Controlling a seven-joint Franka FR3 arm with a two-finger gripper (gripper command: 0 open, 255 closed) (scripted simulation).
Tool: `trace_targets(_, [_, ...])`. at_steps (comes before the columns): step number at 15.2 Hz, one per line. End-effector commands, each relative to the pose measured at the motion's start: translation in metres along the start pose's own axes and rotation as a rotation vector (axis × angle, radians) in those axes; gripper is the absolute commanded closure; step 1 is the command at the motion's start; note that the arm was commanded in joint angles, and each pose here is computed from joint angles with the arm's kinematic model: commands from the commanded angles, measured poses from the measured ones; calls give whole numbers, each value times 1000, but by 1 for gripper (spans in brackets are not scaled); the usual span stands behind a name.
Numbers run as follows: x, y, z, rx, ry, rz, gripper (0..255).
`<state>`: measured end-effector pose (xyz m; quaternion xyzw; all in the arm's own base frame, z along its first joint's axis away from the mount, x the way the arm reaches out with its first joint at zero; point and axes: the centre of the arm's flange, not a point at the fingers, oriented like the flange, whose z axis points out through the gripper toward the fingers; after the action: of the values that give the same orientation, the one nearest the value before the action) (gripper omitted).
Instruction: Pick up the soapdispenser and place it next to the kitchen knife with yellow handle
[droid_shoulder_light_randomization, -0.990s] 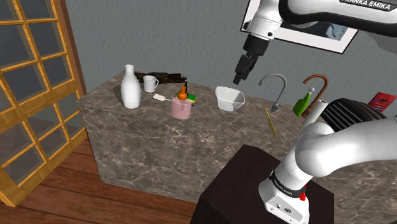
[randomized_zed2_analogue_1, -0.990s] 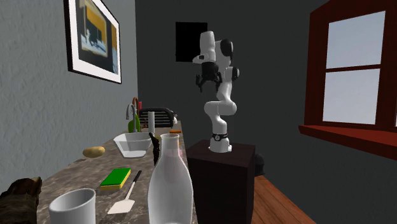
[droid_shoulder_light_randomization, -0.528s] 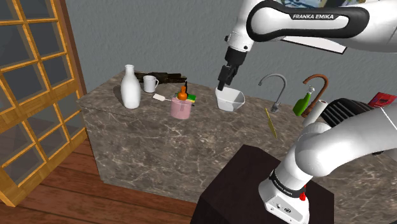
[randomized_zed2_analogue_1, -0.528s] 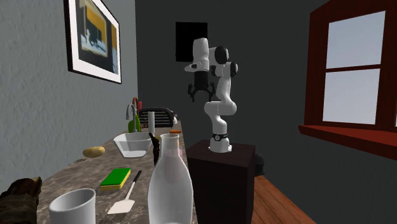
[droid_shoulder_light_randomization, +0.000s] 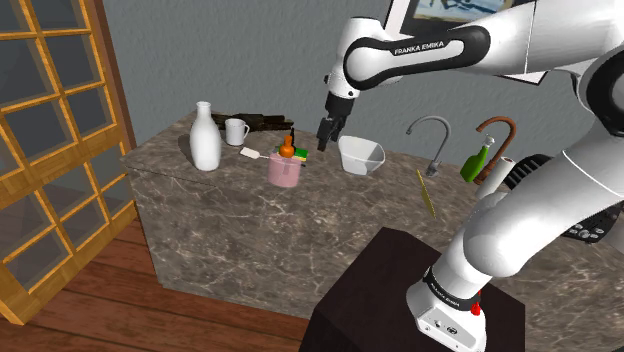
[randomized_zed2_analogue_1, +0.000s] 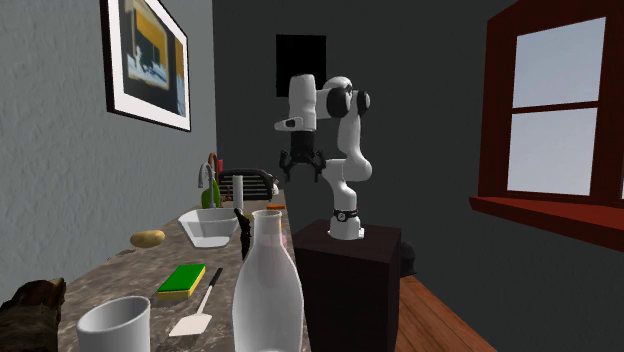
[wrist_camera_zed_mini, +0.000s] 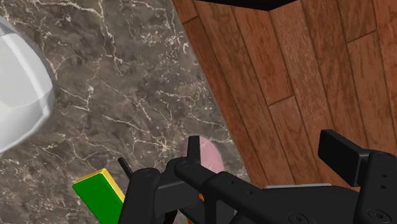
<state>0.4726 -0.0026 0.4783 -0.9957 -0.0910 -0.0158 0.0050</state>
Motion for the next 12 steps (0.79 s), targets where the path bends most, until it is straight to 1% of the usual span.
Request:
trace_targets(1, [20,6,17,-7,-4,-12,0])
trace_targets(12, [120,42,113,-45,-30,-73,0])
